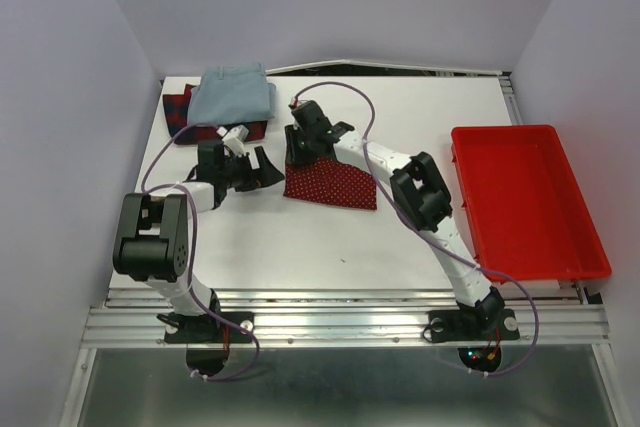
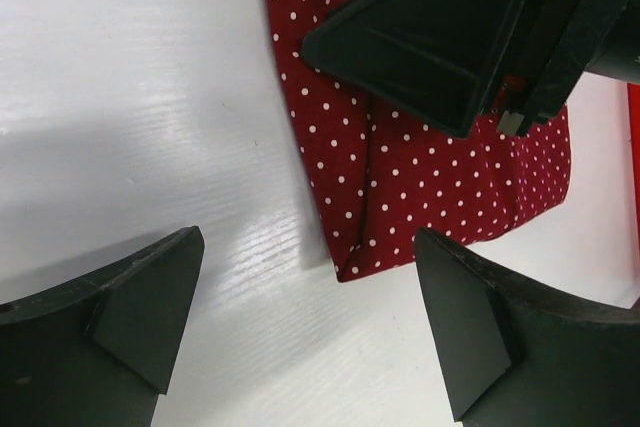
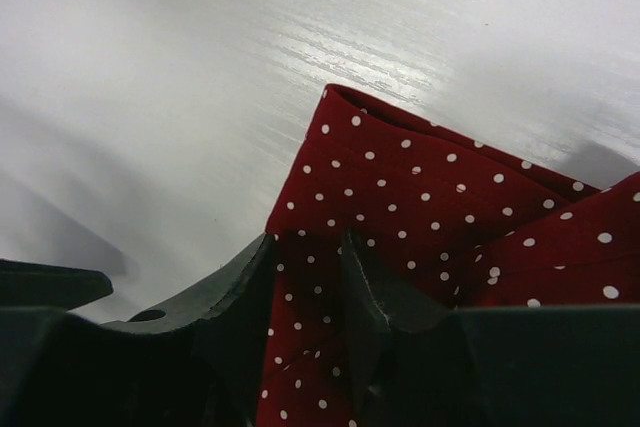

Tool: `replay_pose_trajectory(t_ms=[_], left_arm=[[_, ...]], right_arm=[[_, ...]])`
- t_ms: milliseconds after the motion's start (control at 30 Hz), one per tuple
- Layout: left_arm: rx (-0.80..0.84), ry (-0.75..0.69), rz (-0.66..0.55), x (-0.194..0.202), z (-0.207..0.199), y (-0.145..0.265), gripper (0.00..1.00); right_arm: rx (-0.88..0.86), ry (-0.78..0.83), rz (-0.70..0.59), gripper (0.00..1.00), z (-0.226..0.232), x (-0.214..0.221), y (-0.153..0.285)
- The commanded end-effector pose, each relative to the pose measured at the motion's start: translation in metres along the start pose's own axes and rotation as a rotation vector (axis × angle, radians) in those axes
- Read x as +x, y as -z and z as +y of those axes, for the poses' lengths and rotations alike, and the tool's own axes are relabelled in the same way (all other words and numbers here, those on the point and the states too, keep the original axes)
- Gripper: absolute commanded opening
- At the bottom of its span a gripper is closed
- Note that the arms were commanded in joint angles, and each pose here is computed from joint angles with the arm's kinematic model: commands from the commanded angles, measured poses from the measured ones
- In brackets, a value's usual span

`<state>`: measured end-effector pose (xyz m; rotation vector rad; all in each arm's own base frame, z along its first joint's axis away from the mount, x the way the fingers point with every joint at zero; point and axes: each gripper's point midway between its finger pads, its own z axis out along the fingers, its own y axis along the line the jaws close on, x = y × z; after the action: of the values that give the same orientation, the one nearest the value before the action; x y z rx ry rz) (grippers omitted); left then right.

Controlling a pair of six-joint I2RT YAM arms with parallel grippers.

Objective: Fold and stack the skirts
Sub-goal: Fold the skirt

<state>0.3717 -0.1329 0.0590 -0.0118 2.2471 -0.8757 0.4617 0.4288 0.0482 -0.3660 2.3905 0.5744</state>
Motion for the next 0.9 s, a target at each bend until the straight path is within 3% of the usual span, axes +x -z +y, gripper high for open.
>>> replay_pose_trajectory(t_ms=[0, 433, 600, 733, 867], left_arm=[[0.005, -0.060, -0.100, -0.024, -0.015, 0.019, 0.99], [-0.116, -0.089, -0.171, -0.051, 0.011, 0.045, 0.99], [-0.126, -0.076, -0.140, -0.036, 0.017, 0.045, 0.99], [-0.111, -0.074, -0.123, -0.028, 0.017, 0.043, 0.99], [-0.081, -0.083, -0.078, -0.015, 0.012, 0.032, 0.99]], right_arm=[[0.003, 0.011, -0.127, 0.39, 0.022, -0.047, 0.036], [0.130, 0.085, -0.119, 0.45, 0.002, -0.021, -0.009], [0.153, 0.108, -0.082, 0.42, -0.008, -0.003, -0.023], [0.177, 0.110, -0.059, 0.34, -0.017, 0.008, -0.030], [0.138, 0.082, -0.073, 0.05, -0.005, -0.002, -0.020]])
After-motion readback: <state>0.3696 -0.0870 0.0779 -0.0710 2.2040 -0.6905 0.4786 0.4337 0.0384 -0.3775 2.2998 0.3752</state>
